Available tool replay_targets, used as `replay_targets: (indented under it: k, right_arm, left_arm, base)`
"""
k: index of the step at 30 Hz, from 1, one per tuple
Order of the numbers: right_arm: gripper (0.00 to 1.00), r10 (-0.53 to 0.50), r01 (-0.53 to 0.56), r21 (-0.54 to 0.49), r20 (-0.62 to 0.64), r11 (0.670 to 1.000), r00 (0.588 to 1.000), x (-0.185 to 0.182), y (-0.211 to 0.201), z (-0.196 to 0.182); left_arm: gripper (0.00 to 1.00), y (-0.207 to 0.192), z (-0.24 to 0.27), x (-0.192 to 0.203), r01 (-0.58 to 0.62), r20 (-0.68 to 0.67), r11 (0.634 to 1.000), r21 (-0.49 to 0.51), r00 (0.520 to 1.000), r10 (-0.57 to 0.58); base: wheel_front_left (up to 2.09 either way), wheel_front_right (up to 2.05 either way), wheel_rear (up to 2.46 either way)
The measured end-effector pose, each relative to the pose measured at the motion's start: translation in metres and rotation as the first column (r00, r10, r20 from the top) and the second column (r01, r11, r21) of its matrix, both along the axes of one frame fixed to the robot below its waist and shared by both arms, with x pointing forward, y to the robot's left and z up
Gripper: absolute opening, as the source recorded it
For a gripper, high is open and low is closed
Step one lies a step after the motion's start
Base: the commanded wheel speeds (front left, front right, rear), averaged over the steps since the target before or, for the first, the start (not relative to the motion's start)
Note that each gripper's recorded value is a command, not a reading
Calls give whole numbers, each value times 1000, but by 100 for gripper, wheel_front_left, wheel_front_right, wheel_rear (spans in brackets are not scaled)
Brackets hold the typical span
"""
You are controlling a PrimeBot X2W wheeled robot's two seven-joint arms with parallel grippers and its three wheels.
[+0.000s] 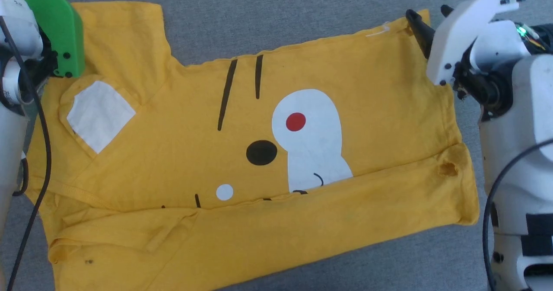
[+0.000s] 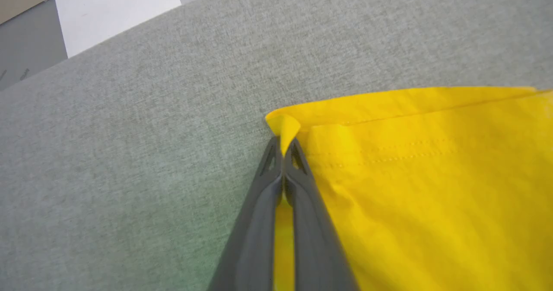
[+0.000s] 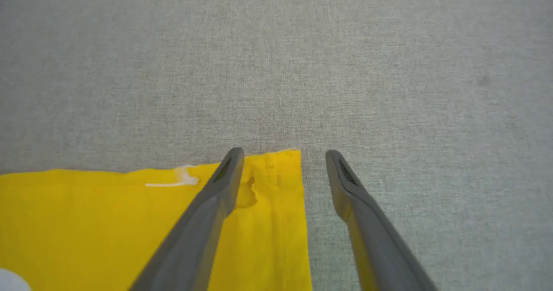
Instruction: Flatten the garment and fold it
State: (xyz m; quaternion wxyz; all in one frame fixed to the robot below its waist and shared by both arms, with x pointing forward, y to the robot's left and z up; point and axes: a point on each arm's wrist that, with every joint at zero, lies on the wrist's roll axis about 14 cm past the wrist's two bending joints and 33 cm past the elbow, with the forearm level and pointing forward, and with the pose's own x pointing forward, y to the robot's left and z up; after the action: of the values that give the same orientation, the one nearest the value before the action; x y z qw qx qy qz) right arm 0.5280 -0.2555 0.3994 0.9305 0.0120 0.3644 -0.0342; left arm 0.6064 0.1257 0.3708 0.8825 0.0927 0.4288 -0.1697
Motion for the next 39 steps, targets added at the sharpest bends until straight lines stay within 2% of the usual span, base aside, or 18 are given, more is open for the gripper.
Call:
replay_targets:
  k: [4,5,6,9,13,16,20,29,33,39]
  right_arm:
    - [100,9,-9,-2,-141,1000,990,1,3,-20]
    - [78,6,-7,-5,-190,1000,982,-1,3,-26]
    - [42,6,-9,-11,-213,1000,977,0,3,-27]
    - [0,11,-21,-36,-259,999,966,3,3,-26]
    - [0,19,-31,-47,-242,998,970,5,6,-21]
    - [0,39,-45,-45,-130,998,991,10,11,-10]
    - [0,69,-69,-31,-17,997,997,3,17,-2]
    - [0,131,-128,-31,218,991,967,-41,25,28]
    - [0,136,-134,-27,286,991,948,-63,24,42]
    - [0,120,-116,-31,319,993,940,-93,13,53]
  left_arm:
    - [0,1,-2,3,-1,7,1000,-5,1000,1]
    - [0,2,-2,4,-3,13,1000,-8,1000,3]
    - [0,2,-3,4,-4,14,1000,-10,1000,4]
    - [0,3,-3,4,-6,23,1000,-20,1000,7]
    - [0,0,4,6,-4,64,999,-44,998,6]
    - [0,-6,18,9,10,171,995,-99,985,7]
    - [0,-8,42,7,31,329,987,-159,944,24]
    - [0,1,88,-51,23,515,940,-339,841,165]
    - [0,13,97,-94,-15,510,923,-385,830,226]
    - [0,33,92,-158,-113,431,908,-402,852,297]
  base:
    - [0,0,0]
    - [0,0,0]
    - [0,0,0]
    - [0,0,0]
    - [0,0,0]
    - [0,0,0]
    - [0,0,0]
    - [0,0,0]
    - [0,0,0]
    - [0,0,0]
